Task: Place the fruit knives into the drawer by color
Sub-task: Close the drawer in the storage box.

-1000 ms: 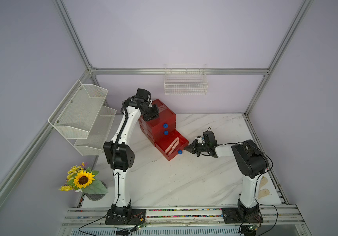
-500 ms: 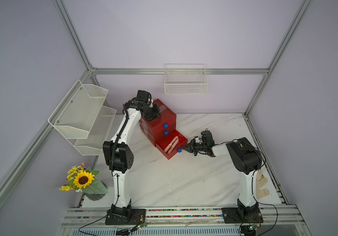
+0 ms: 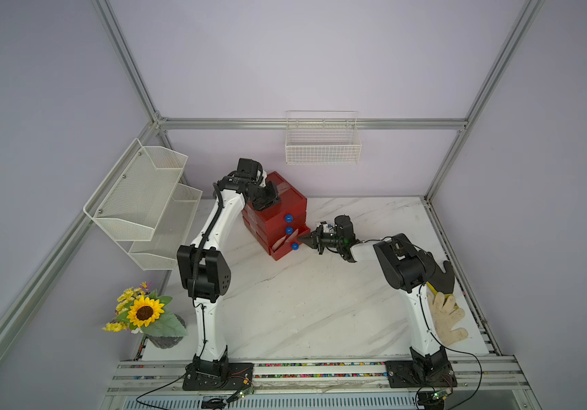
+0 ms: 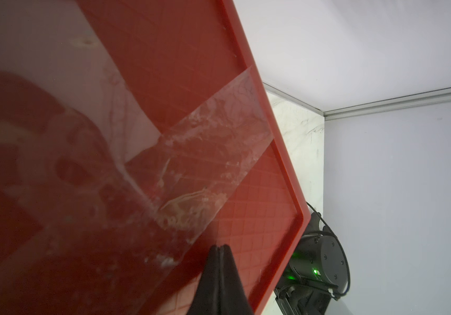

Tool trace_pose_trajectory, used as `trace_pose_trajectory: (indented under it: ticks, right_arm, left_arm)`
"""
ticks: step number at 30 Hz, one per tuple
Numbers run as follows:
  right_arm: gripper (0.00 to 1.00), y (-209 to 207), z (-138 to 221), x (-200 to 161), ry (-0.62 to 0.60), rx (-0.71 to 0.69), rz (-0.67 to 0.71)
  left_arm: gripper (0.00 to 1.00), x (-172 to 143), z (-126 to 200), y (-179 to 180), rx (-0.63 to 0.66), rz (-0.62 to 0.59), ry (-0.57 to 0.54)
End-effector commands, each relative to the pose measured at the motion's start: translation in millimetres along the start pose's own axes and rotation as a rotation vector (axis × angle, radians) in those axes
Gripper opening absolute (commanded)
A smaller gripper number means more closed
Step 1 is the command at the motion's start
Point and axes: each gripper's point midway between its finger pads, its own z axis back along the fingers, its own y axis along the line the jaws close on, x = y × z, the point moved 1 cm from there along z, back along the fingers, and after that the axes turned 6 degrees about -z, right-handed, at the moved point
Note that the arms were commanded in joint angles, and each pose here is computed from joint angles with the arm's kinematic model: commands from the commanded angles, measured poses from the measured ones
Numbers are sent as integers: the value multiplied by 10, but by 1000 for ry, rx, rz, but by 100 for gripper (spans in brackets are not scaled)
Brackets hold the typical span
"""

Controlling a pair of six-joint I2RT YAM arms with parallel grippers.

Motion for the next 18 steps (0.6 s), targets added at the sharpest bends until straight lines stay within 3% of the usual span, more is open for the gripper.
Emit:
trace_pose_trajectory:
  ticks: [1,7,11,14,18]
  right_arm:
    - [0,52,-149,68,21,48,-20]
    - [0,95,-242,144,23,76,-26]
    - [0,225,-216,118,29,129,-5]
    - [0,490,-119,-1,35,198,49]
    - [0,1039,174,-287,33,269,184]
  left_arm:
    - [0,-755,-385,429,139,74,287]
    - [0,-868,-428,319,128,40,308]
    - [0,-743,-258,99,128,-36,239]
    - [0,-517,100,-167,130,-112,129]
    - [0,-159,1023,-407,237,-226,-152]
